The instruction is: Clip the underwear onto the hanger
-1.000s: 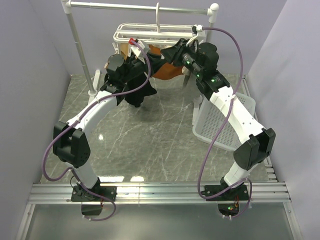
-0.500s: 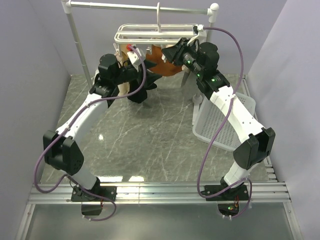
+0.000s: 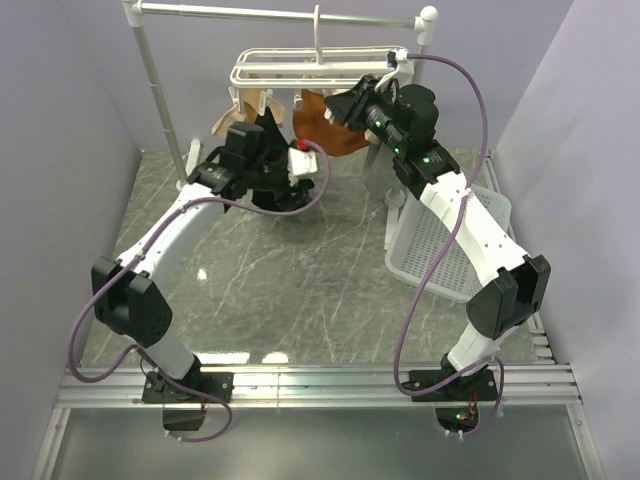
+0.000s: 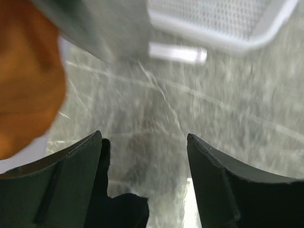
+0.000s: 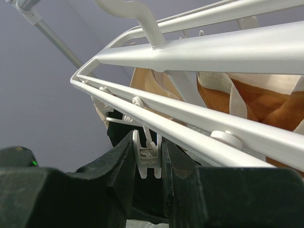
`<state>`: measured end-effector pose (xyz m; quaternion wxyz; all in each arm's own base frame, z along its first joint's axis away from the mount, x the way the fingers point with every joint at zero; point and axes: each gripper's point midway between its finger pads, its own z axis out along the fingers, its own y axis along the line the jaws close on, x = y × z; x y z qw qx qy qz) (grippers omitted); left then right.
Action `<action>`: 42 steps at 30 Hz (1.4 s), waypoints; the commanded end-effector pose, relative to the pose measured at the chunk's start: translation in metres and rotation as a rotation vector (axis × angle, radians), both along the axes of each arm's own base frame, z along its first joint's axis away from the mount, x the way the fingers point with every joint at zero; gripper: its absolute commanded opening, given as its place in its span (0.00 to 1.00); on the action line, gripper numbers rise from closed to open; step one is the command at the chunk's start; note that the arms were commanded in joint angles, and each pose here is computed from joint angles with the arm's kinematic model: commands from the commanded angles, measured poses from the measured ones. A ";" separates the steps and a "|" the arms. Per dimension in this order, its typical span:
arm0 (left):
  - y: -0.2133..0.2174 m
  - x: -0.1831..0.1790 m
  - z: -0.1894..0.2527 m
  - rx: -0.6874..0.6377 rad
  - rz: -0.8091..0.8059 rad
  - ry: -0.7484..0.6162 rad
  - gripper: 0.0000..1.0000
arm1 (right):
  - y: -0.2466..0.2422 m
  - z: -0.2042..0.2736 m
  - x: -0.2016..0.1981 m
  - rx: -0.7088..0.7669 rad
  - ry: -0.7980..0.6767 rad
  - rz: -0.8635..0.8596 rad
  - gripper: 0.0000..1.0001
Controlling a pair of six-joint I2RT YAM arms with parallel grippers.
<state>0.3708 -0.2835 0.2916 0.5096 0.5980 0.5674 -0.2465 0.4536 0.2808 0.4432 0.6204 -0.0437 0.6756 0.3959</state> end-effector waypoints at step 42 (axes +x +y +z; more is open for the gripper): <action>0.003 0.104 -0.106 0.820 0.213 -0.293 0.98 | -0.005 0.029 -0.022 -0.047 -0.096 0.001 0.00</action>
